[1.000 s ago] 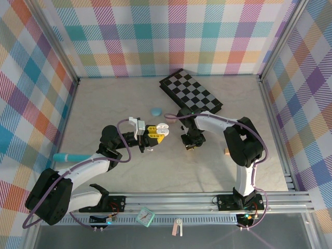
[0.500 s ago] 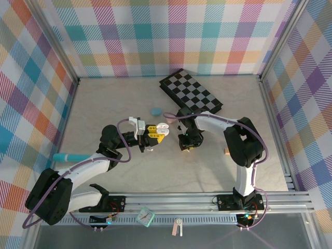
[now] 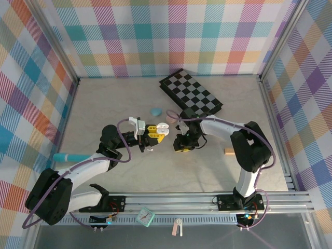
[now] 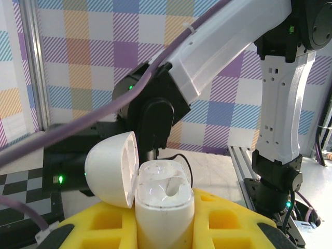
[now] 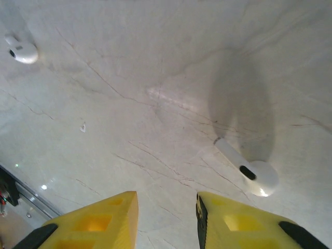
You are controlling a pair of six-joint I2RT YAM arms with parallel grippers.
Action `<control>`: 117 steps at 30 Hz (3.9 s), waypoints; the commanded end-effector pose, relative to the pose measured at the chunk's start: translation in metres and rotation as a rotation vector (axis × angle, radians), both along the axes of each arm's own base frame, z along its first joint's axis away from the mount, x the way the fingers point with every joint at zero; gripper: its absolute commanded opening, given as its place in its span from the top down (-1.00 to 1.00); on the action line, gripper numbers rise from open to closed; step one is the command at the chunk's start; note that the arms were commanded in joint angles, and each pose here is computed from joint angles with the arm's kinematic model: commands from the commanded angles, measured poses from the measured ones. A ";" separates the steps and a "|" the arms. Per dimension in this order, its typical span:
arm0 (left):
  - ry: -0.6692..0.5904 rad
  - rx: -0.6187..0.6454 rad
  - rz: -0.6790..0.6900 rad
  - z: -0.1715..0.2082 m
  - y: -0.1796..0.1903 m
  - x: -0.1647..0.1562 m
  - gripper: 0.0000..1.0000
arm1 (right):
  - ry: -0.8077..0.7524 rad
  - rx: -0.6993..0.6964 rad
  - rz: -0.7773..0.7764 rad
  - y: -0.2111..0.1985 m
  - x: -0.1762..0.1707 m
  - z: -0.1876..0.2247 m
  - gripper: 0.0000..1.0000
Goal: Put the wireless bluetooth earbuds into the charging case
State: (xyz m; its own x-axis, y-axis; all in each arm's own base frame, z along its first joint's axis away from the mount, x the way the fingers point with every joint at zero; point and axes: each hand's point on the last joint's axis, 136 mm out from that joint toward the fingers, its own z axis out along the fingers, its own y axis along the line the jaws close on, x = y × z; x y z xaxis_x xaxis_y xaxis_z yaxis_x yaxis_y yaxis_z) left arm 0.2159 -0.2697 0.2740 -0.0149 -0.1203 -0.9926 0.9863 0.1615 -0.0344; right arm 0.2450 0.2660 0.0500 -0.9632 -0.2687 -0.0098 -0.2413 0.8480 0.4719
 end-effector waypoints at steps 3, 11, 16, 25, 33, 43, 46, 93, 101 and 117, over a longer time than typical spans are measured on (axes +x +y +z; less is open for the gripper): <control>-0.070 -0.015 -0.015 0.015 0.002 -0.005 1.00 | -0.117 -0.139 -0.071 -0.026 0.024 0.006 0.27; -0.069 -0.013 -0.013 0.013 0.002 -0.004 1.00 | -0.060 -0.156 -0.125 -0.032 0.018 -0.015 0.28; -0.065 -0.012 -0.016 0.013 0.001 -0.004 1.00 | -0.024 -0.120 -0.128 -0.022 0.017 -0.025 0.33; -0.064 -0.010 -0.014 0.013 0.002 -0.003 1.00 | 0.027 -0.105 -0.091 -0.020 0.006 -0.033 0.37; -0.065 -0.009 -0.015 0.013 0.001 -0.004 1.00 | 0.025 -0.107 -0.057 -0.022 0.002 -0.031 0.44; -0.070 -0.011 -0.013 0.015 0.002 -0.006 1.00 | 0.029 -0.181 -0.052 -0.030 0.011 -0.040 0.51; -0.069 -0.011 -0.013 0.015 0.002 -0.005 1.00 | 0.000 -0.201 -0.045 -0.031 0.020 -0.036 0.48; -0.070 -0.007 0.002 0.018 0.001 -0.002 1.00 | 0.063 -0.084 -0.083 -0.010 0.001 -0.028 0.36; -0.075 -0.010 0.002 0.017 0.003 -0.003 1.00 | 0.081 -0.181 -0.057 -0.013 -0.010 -0.038 0.41; -0.075 -0.009 0.006 0.014 0.004 -0.004 1.00 | -0.021 -0.387 -0.077 -0.062 -0.003 -0.022 0.54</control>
